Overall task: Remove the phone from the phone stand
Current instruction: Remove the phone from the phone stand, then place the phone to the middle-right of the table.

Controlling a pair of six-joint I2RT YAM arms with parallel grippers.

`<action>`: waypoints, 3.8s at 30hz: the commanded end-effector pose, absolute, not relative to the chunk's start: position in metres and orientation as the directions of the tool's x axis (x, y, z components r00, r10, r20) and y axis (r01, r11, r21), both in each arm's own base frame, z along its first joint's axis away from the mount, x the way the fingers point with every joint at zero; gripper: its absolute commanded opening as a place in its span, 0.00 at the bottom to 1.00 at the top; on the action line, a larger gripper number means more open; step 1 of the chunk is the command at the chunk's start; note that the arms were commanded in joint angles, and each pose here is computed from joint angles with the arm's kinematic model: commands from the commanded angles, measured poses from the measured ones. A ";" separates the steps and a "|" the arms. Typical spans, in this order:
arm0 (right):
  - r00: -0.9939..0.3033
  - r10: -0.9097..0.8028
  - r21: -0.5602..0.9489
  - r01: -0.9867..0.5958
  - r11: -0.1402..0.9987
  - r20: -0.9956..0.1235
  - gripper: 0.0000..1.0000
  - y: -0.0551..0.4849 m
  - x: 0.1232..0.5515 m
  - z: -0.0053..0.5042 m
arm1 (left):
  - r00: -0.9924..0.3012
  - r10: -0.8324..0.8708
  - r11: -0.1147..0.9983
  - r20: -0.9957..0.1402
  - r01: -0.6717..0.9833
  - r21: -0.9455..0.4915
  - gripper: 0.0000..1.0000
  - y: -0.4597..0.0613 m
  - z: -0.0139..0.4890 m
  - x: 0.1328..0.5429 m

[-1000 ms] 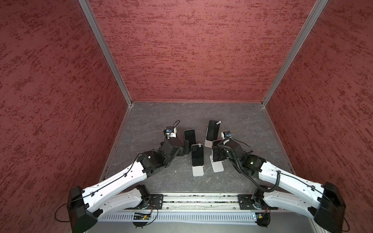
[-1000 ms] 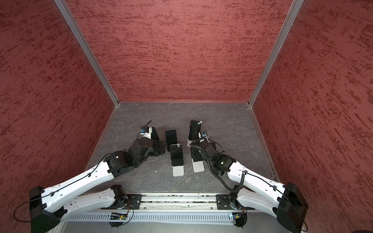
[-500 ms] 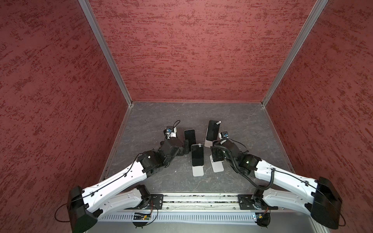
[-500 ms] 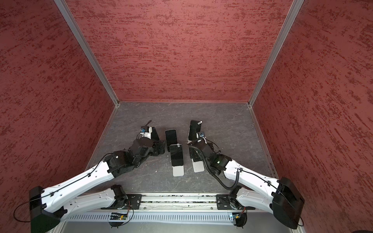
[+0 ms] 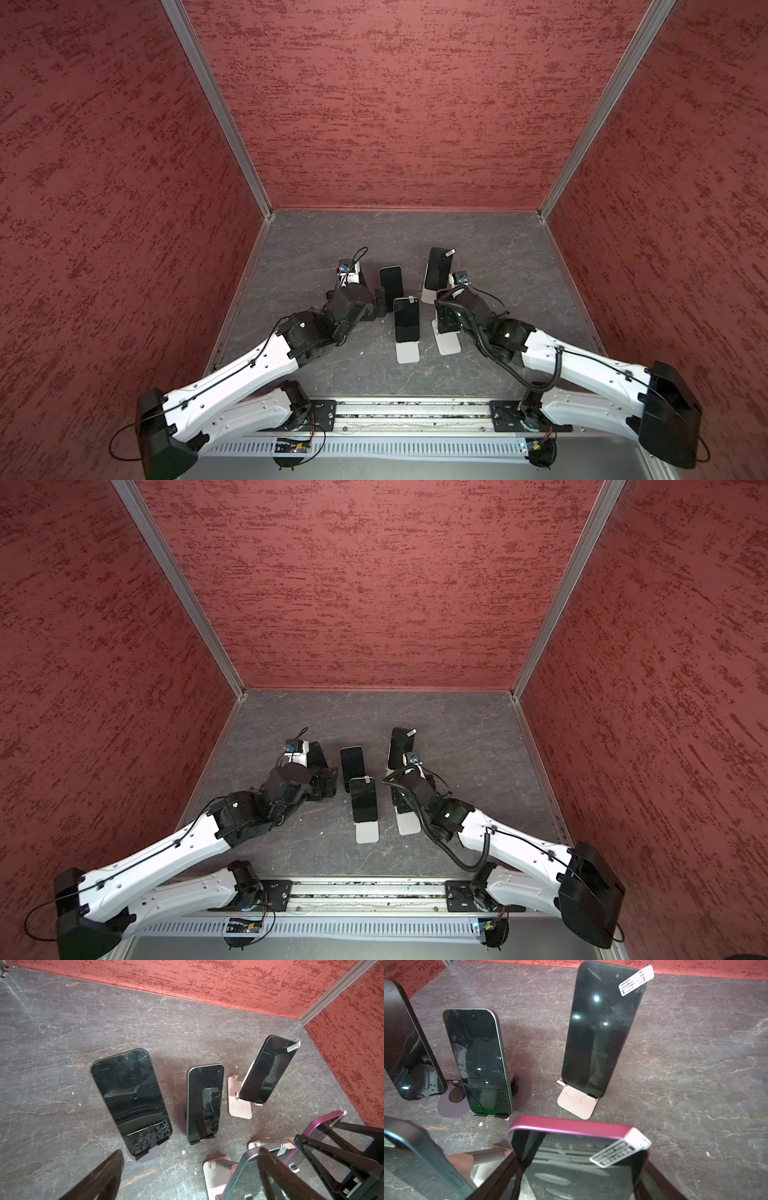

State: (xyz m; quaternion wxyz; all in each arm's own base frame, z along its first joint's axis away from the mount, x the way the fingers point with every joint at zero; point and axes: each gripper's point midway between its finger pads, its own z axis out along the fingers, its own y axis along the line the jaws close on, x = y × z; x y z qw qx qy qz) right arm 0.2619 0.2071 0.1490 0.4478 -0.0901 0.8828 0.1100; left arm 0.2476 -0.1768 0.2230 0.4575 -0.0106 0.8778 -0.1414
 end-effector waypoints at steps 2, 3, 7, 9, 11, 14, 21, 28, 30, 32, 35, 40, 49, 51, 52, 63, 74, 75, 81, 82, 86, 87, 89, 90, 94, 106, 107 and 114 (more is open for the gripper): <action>-0.556 -0.036 0.121 -0.242 0.963 -0.830 0.71 0.211 0.265 0.160 | -0.560 -0.148 0.959 -0.815 0.121 -0.257 1.00 -0.175 0.234 0.247; -0.557 -0.037 0.119 -0.241 0.963 -0.829 0.70 0.210 0.265 0.159 | -0.559 -0.148 0.959 -0.816 0.122 -0.257 0.99 -0.175 0.234 0.247; -0.555 -0.041 0.113 -0.239 0.964 -0.831 0.67 0.209 0.264 0.158 | -0.558 -0.149 0.958 -0.817 0.123 -0.259 0.99 -0.175 0.234 0.247; -0.548 -0.041 0.114 -0.244 0.963 -0.835 0.67 0.209 0.263 0.159 | -0.558 -0.150 0.958 -0.816 0.121 -0.259 1.00 -0.174 0.234 0.247; -0.537 -0.041 0.115 -0.255 0.960 -0.842 0.67 0.209 0.263 0.160 | -0.559 -0.150 0.958 -0.815 0.121 -0.259 0.99 -0.174 0.233 0.246; -0.516 -0.036 0.126 -0.277 0.952 -0.856 0.67 0.210 0.261 0.166 | -0.560 -0.151 0.958 -0.814 0.121 -0.261 0.99 -0.174 0.233 0.246; -0.481 -0.020 0.140 -0.295 0.945 -0.876 0.66 0.206 0.258 0.176 | -0.560 -0.157 0.956 -0.814 0.120 -0.267 0.99 -0.174 0.233 0.246; -0.465 0.010 0.169 -0.302 0.938 -0.885 0.65 0.205 0.255 0.189 | -0.559 -0.157 0.956 -0.814 0.120 -0.266 0.99 -0.173 0.232 0.245; -0.465 0.015 0.171 -0.296 0.940 -0.885 0.65 0.204 0.255 0.192 | -0.558 -0.158 0.956 -0.815 0.120 -0.267 0.99 -0.173 0.232 0.245; -0.464 0.022 0.171 -0.281 0.945 -0.885 0.65 0.201 0.256 0.195 | -0.557 -0.159 0.956 -0.815 0.121 -0.269 0.99 -0.173 0.233 0.245; -0.462 0.023 0.163 -0.265 0.951 -0.887 0.65 0.198 0.257 0.201 | -0.553 -0.161 0.954 -0.817 0.126 -0.273 0.99 -0.173 0.234 0.244; -0.456 0.038 0.169 -0.249 0.954 -0.889 0.65 0.192 0.255 0.210 | -0.547 -0.166 0.939 -0.820 0.167 -0.301 1.00 -0.179 0.237 0.242; -0.434 0.046 0.142 -0.191 0.971 -0.900 0.65 0.168 0.250 0.225 | -0.546 -0.178 0.927 -0.819 0.185 -0.325 0.99 -0.183 0.238 0.240; -0.430 0.042 0.130 -0.177 0.975 -0.902 0.65 0.162 0.248 0.226 | -0.544 -0.181 0.926 -0.820 0.188 -0.329 0.99 -0.183 0.240 0.240; -0.429 0.042 0.125 -0.168 0.978 -0.903 0.65 0.158 0.248 0.226 | -0.544 -0.182 0.925 -0.819 0.188 -0.331 0.99 -0.183 0.240 0.240; -0.477 0.049 0.086 -0.055 0.995 -0.877 0.65 0.131 0.252 0.192 | -0.545 -0.182 0.913 -0.818 0.215 -0.346 0.99 -0.191 0.240 0.241; -0.551 0.100 0.099 0.031 0.995 -0.829 0.66 0.108 0.272 0.156 | -0.543 -0.176 0.914 -0.821 0.219 -0.341 0.99 -0.192 0.240 0.241; -0.557 0.107 0.104 0.037 0.994 -0.824 0.66 0.106 0.274 0.154 | -0.541 -0.178 0.913 -0.822 0.220 -0.343 0.99 -0.192 0.241 0.241; -0.596 0.157 0.151 0.060 0.987 -0.787 0.66 0.101 0.290 0.139 | -0.528 -0.179 0.905 -0.830 0.244 -0.350 1.00 -0.194 0.245 0.241; -0.602 0.164 0.160 0.060 0.985 -0.781 0.66 0.101 0.294 0.137 | -0.527 -0.181 0.903 -0.830 0.246 -0.353 1.00 -0.195 0.245 0.240; -0.620 0.185 0.197 0.049 0.979 -0.763 0.66 0.105 0.308 0.131 | -0.521 -0.189 0.899 -0.833 0.249 -0.360 0.99 -0.194 0.246 0.240; -0.623 0.189 0.201 0.052 0.978 -0.759 0.66 0.105 0.312 0.129 | -0.520 -0.190 0.898 -0.833 0.250 -0.361 0.99 -0.194 0.246 0.239; -0.631 0.187 0.203 0.048 0.978 -0.753 0.66 0.106 0.319 0.126 | -0.518 -0.196 0.900 -0.832 0.242 -0.363 0.99 -0.192 0.246 0.239; -0.636 0.185 0.204 0.043 0.978 -0.749 0.66 0.106 0.323 0.124 | -0.517 -0.202 0.902 -0.832 0.232 -0.363 0.99 -0.190 0.246 0.240; -0.667 0.181 0.204 0.045 0.978 -0.723 0.66 0.103 0.337 0.117 | -0.507 -0.208 0.915 -0.837 0.201 -0.349 1.00 -0.183 0.247 0.241; -0.728 0.188 0.236 0.037 0.971 -0.660 0.66 0.101 0.370 0.095 | -0.467 -0.230 0.918 -0.854 0.186 -0.349 1.00 -0.179 0.255 0.246; -0.735 0.188 0.236 0.039 0.971 -0.652 0.66 0.101 0.372 0.092 | -0.465 -0.232 0.919 -0.854 0.183 -0.349 0.99 -0.178 0.255 0.246; -0.777 0.196 0.229 0.069 0.971 -0.598 0.67 0.102 0.380 0.064 | -0.458 -0.236 0.917 -0.857 0.187 -0.352 0.99 -0.177 0.257 0.245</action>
